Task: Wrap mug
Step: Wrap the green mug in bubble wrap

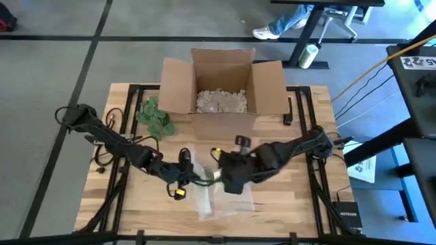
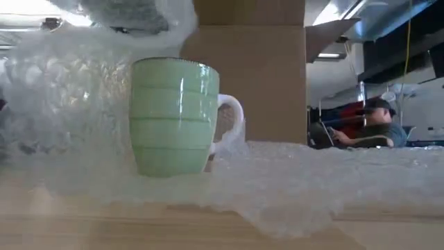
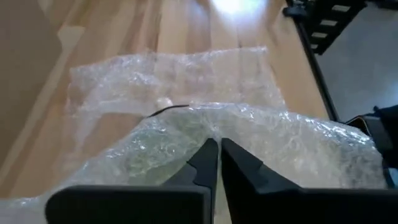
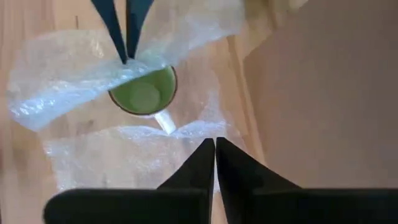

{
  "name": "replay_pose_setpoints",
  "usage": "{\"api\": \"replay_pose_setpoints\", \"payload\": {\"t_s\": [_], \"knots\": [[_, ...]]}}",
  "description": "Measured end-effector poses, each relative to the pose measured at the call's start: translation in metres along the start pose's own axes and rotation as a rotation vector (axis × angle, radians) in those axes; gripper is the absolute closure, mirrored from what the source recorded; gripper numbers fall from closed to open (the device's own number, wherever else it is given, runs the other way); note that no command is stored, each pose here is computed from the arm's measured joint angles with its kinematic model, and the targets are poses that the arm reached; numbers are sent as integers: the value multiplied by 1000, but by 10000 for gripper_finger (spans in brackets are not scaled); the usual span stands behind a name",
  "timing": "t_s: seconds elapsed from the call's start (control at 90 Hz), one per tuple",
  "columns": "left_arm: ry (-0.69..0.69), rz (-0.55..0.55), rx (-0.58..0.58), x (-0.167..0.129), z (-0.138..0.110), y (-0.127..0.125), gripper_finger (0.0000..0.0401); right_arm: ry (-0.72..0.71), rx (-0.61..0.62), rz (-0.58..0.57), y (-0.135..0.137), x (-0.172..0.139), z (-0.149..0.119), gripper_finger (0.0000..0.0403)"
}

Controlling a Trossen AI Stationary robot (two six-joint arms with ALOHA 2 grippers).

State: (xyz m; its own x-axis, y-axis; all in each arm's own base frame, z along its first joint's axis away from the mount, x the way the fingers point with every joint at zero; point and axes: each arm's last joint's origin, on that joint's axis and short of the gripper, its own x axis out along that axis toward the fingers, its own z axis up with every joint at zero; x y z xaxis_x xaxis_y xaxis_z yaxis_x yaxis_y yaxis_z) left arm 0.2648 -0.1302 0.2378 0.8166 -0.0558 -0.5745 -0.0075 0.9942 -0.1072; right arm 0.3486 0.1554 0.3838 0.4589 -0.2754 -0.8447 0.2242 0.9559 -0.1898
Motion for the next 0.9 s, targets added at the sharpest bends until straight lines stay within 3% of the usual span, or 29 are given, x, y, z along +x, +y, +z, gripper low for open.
{"api": "replay_pose_setpoints", "payload": {"t_s": [0.267,0.456,0.622,0.767,0.9], "knots": [[22,8,8,-4,0,1,401,-169,104,-31,0,-63,-38,402],[-6,-4,15,-14,5,3,401,-204,219,-79,7,-69,-90,403],[-14,-6,21,-19,7,4,401,-228,332,-35,25,-28,-145,403],[-13,-6,20,-19,7,4,401,-290,446,113,31,28,-190,403],[-12,-12,0,-19,7,4,401,-324,522,304,17,84,-230,403]]}}
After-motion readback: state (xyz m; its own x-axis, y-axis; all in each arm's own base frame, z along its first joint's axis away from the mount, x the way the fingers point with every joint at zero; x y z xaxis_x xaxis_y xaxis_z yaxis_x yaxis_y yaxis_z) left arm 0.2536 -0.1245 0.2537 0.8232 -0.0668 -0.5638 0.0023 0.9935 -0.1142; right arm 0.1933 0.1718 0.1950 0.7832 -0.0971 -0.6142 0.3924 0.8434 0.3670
